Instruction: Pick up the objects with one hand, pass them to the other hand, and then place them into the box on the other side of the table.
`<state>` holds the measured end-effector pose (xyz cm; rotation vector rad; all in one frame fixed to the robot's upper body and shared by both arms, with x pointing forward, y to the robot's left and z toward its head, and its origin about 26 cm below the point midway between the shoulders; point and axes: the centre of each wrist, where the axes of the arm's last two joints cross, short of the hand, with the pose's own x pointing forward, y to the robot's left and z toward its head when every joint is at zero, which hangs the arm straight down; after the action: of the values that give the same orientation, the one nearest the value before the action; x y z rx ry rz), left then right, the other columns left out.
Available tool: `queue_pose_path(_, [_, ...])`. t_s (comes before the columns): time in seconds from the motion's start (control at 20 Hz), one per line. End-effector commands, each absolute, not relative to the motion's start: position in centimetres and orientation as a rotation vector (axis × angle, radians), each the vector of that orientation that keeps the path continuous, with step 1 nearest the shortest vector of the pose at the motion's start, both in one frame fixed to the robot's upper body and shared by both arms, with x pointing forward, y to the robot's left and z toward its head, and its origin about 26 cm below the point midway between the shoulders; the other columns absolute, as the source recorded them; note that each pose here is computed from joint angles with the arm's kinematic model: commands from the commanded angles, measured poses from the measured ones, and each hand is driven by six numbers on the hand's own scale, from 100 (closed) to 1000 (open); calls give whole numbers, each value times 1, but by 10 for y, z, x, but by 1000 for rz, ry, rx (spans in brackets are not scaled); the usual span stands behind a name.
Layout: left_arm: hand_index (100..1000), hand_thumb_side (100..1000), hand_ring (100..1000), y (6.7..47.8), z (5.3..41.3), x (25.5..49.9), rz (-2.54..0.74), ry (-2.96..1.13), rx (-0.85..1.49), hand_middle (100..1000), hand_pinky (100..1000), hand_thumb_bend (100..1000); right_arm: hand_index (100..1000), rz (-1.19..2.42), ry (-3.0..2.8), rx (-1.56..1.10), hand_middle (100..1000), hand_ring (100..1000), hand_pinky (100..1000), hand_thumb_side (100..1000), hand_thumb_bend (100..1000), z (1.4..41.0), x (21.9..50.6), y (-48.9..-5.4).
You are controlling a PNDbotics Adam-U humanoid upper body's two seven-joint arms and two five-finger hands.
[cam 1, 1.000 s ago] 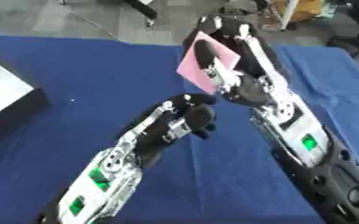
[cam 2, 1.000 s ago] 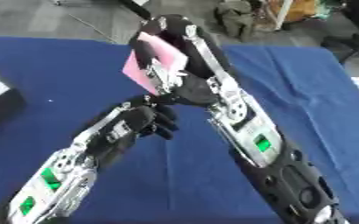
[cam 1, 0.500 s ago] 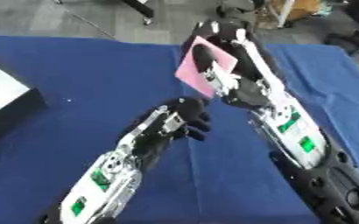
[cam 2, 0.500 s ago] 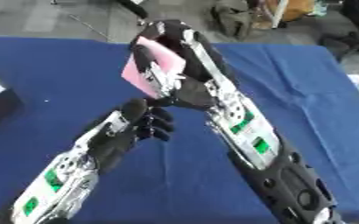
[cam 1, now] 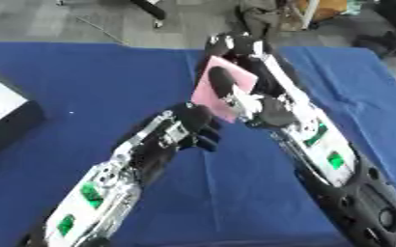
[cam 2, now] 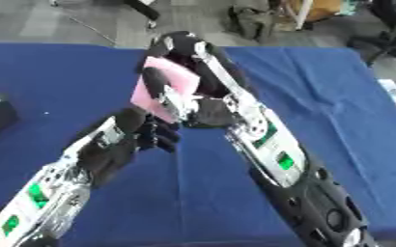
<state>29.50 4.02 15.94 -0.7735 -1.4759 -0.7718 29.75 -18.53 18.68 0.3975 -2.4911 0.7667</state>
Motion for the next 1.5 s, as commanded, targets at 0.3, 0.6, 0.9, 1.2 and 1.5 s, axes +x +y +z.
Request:
queue_pose_path(0.3, [772,639,624,62,194,289,-876,-1531,-708,581,641,1000,389,905,-2529,292,279,382,223,470,100,193,295,-189])
queue_pose_path(0.6, [777,630,636,63,201,283,-882,-1545,-704,589,640,1000,382,935,-2521,260,272,370,166,470,100,193,295,-189])
queue_pose_path(0.9, [800,585,685,59,200,281,-858,-1563,-703,625,650,1000,354,912,-2528,242,256,347,134,470,100,193,295,-189])
queue_pose_path(1.2, [816,560,713,50,194,279,-836,-1578,-749,653,663,1000,313,856,-2533,234,227,300,100,470,100,192,294,-189])
queue_pose_path(1.5, [820,557,725,40,182,282,-786,-1594,-777,664,670,1000,299,727,-2537,261,206,266,100,470,100,190,294,-188])
